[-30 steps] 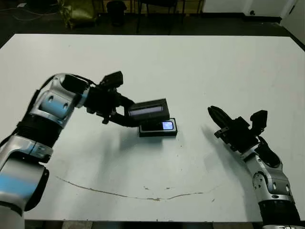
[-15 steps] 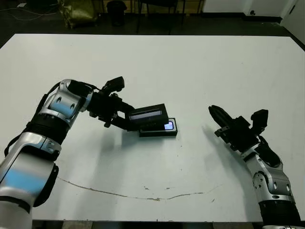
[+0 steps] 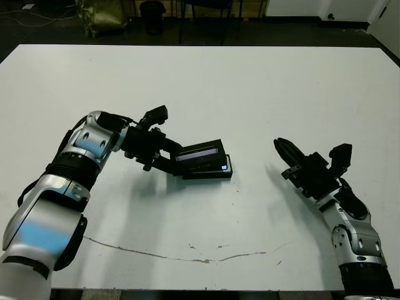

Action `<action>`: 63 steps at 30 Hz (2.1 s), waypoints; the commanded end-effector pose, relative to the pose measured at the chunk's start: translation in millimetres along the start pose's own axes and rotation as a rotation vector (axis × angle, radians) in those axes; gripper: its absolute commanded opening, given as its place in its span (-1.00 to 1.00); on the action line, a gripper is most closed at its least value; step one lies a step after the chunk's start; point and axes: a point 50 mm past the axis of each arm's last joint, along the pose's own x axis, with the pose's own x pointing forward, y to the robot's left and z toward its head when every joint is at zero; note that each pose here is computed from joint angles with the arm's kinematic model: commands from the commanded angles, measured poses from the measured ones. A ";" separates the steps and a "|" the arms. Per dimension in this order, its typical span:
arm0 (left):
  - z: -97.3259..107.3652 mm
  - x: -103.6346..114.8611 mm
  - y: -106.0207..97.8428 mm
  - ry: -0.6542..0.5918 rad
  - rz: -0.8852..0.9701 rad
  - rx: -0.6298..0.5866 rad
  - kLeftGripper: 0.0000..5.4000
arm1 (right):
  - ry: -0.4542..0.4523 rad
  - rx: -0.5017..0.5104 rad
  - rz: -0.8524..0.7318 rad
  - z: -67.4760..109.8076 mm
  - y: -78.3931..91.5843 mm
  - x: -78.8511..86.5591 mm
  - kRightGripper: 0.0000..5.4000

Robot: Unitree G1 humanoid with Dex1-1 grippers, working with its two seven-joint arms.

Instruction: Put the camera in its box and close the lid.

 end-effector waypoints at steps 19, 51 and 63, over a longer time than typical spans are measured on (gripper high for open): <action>1.0 14.9 1.7 0.070 0.024 0.019 -0.06 | 0.020 0.022 -0.015 -8.7 -2.3 -6.5 -1.00; 5.8 33.9 2.1 0.133 0.029 0.071 -0.06 | 0.029 0.053 -0.032 -10.9 -0.8 -8.9 -1.00; 11.6 42.5 0.5 0.166 0.055 0.128 -0.06 | 0.025 0.068 -0.023 -11.5 -1.2 -9.5 -1.00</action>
